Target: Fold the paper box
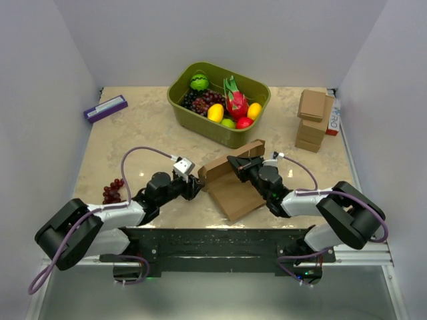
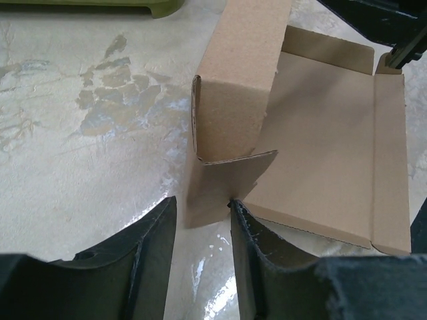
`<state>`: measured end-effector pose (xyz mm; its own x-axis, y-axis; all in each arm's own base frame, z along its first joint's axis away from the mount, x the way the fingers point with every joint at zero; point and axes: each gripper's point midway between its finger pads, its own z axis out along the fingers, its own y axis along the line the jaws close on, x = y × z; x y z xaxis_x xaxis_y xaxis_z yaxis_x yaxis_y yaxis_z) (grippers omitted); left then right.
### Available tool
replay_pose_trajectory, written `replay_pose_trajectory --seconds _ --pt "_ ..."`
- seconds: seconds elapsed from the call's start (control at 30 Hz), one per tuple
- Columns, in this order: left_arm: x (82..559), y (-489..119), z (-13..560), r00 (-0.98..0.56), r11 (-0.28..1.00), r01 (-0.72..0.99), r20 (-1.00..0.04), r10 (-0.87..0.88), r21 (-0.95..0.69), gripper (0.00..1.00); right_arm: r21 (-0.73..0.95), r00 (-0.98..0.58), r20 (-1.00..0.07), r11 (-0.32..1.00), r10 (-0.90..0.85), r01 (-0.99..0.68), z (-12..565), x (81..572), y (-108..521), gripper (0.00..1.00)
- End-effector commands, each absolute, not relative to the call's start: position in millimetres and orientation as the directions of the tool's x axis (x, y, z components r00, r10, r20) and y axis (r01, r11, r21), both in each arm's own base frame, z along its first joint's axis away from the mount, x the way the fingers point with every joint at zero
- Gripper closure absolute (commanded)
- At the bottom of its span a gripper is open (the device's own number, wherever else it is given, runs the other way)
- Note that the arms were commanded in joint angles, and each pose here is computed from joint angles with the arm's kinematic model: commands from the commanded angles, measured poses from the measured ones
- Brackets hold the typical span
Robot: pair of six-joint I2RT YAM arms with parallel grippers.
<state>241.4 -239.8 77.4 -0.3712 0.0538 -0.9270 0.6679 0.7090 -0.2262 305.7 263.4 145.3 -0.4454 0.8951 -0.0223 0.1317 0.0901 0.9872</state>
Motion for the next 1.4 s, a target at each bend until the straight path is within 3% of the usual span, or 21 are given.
replay_pose_trajectory --seconds 0.0,0.23,0.87,1.37 --pt "249.0 -255.0 101.3 -0.277 0.667 0.718 -0.961 0.015 -0.197 0.60 0.978 -0.436 -0.063 0.142 0.898 0.151 130.1 306.2 260.6 1.00" --pt "251.8 -262.5 106.9 -0.267 0.659 0.724 -0.964 -0.008 -0.206 0.67 0.978 -0.437 -0.063 0.143 0.897 0.152 129.8 305.6 260.4 1.00" --pt "252.5 -275.6 115.4 -0.277 0.651 0.709 -0.956 -0.096 -0.271 0.69 0.977 -0.433 -0.062 0.144 0.899 0.159 126.6 304.3 258.5 1.00" --pt "282.6 -249.6 105.6 -0.275 0.832 0.480 -0.948 -0.159 -0.278 0.75 0.975 -0.432 -0.058 0.144 0.900 0.168 123.9 304.0 257.9 1.00"
